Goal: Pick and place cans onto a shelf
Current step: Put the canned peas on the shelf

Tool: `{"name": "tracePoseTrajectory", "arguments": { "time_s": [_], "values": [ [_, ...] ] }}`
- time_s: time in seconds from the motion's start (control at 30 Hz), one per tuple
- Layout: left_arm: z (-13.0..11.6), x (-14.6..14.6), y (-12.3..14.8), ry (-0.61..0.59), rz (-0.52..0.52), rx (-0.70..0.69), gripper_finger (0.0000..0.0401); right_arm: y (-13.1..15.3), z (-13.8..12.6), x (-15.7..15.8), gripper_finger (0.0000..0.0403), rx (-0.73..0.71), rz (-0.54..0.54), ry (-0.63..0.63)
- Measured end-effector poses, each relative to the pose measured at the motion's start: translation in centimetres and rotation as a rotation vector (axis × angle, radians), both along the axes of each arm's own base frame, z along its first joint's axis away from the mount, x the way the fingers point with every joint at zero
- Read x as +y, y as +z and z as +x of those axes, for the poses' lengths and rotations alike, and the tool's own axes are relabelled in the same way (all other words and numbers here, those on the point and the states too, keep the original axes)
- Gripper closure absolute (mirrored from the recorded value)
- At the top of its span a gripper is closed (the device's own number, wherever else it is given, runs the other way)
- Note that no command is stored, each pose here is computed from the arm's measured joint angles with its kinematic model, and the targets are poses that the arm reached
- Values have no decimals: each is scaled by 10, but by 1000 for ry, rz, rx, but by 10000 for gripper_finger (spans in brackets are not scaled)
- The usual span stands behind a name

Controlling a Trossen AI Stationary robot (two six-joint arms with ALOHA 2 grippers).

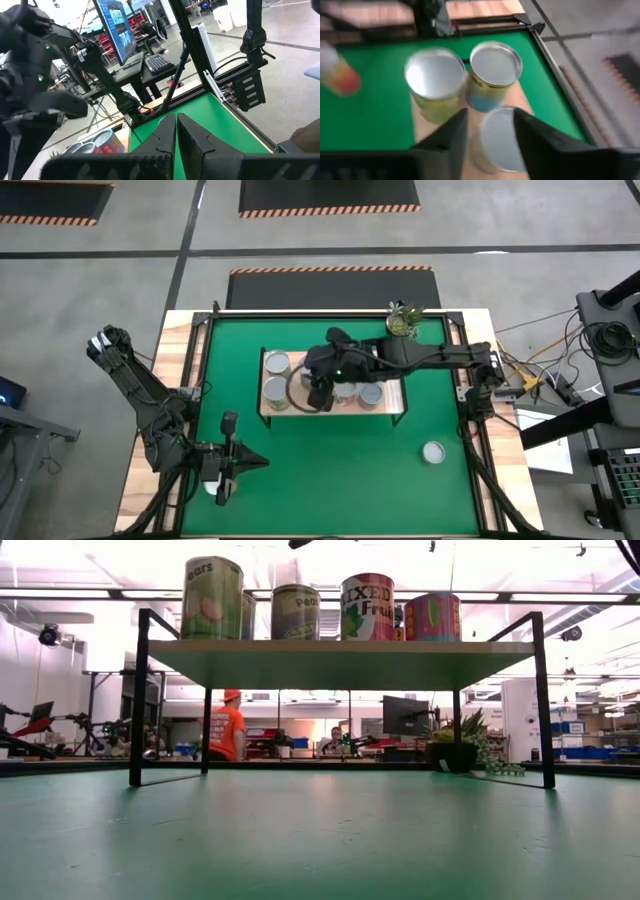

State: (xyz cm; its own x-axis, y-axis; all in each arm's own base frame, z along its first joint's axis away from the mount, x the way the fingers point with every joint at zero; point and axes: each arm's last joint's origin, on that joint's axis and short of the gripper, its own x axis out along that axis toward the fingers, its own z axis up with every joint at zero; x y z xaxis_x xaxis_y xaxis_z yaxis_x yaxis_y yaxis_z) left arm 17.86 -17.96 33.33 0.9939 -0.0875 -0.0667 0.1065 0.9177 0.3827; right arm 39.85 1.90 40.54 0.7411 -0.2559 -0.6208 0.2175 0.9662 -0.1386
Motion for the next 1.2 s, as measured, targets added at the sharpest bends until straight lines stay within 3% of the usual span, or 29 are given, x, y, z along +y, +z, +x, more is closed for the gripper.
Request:
{"name": "tracePoseTrajectory", "arguments": {
  "time_s": [0.1, 0.17, 0.4, 0.87, 1.07, 1.2],
  "values": [
    [0, 0, 0, 0, 0, 0, 401, -4, -1, -11, 356, 81, -121, 83],
    [0, 0, 0, 0, 0, 0, 401, -8, 0, -19, 383, 109, -166, 106],
    [0, 0, 0, 0, 4, 0, 401, -19, 3, -42, 394, 122, -118, 83],
    [0, 0, 0, -4, 54, -4, 401, -48, 12, -45, 394, 116, -73, 53],
    [0, 0, 0, -4, 53, -4, 401, -55, 12, -49, 394, 94, -52, -116],
    [0, 0, 2, -3, 49, -8, 401, -53, 12, -49, 394, 47, 40, -216]
  ]
}}
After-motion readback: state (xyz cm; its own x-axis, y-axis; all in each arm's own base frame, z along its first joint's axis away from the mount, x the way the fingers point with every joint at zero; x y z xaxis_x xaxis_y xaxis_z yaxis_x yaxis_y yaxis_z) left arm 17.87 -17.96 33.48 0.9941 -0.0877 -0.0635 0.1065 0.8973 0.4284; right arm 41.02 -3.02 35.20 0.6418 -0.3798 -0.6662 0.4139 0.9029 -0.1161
